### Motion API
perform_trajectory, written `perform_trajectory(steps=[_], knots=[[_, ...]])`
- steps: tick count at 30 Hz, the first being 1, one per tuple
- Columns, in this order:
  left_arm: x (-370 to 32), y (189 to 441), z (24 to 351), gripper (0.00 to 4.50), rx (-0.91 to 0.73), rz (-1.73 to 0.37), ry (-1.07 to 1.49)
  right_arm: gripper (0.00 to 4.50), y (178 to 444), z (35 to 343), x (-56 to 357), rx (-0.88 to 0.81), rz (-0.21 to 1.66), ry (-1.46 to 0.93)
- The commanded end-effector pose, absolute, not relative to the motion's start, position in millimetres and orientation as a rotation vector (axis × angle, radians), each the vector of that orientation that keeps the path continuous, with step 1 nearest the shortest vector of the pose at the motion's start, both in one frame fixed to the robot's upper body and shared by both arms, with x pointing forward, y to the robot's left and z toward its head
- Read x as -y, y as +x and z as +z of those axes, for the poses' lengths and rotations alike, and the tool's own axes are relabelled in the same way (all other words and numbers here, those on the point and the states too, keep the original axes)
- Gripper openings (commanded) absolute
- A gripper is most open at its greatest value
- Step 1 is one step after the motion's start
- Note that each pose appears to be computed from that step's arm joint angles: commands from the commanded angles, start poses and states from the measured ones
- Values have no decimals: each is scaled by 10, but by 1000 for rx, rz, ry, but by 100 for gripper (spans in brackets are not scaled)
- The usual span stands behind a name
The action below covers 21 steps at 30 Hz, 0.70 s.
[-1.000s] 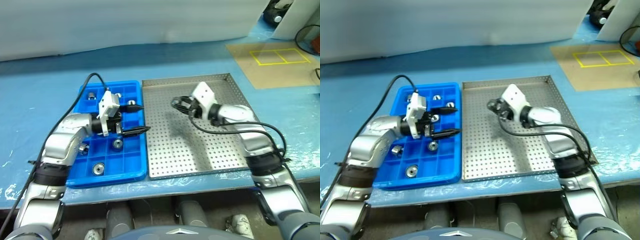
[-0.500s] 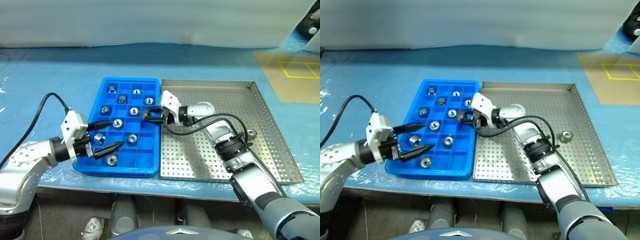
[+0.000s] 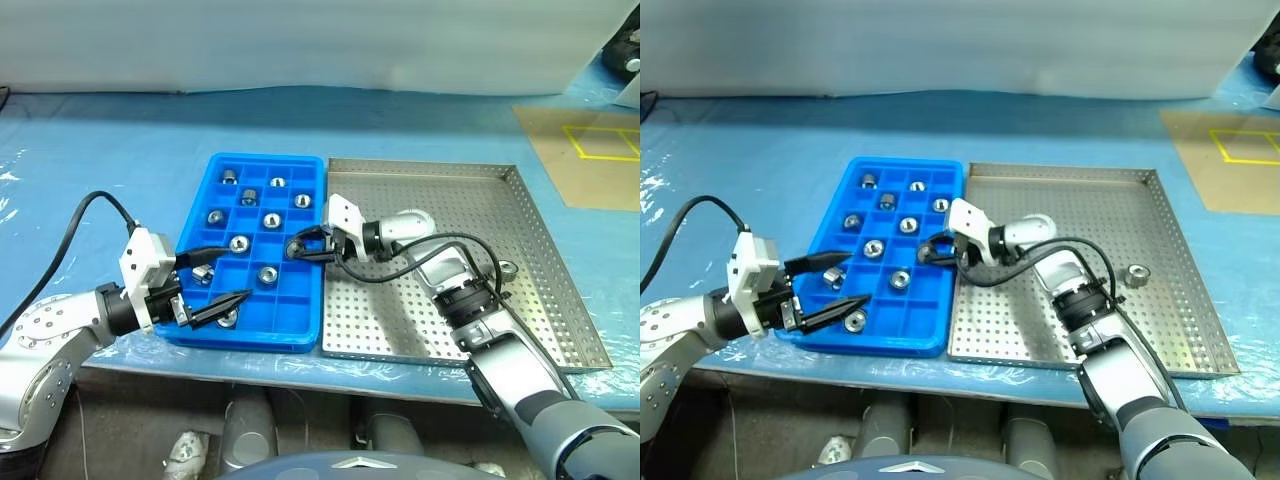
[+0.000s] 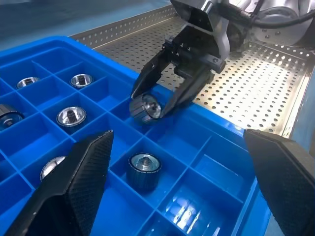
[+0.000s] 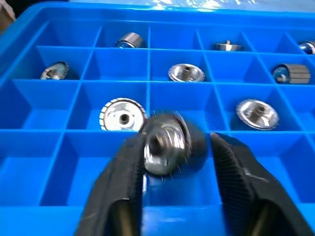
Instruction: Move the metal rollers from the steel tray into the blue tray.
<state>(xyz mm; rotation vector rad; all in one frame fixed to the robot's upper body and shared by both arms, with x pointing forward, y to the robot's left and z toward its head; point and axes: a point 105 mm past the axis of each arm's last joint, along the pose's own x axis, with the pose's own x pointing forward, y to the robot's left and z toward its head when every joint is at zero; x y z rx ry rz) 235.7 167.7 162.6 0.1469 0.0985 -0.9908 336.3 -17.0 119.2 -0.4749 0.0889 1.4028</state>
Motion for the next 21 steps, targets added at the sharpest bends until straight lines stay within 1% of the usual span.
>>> perform_trajectory(steps=[1, 3, 6, 10, 12, 15, 21], knots=[[-1619, 2360, 1665, 450, -86, -1028, 157, 321, 3454, 1270, 226, -64, 1328, -494], [-1596, 2377, 1675, 450, -83, -1045, 157, 321, 3464, 1296, 270, -60, 1317, -490], [-1543, 2440, 1689, 450, -74, -1085, 157, 321, 3553, 1337, 385, -43, 1228, -501], [-1433, 2557, 1711, 450, -52, -1158, 153, 321, 3576, 1443, 575, -37, 1151, -462], [-1362, 2623, 1713, 450, -42, -1200, 151, 321, 3593, 1496, 713, -41, 1099, -449], [-1193, 2767, 1689, 450, -27, -1300, 145, 321, 3645, 1478, 1043, -78, 956, -465], [-817, 2956, 1674, 450, 15, -1471, 136, 321, 3566, 1435, 1548, -120, 722, -448]])
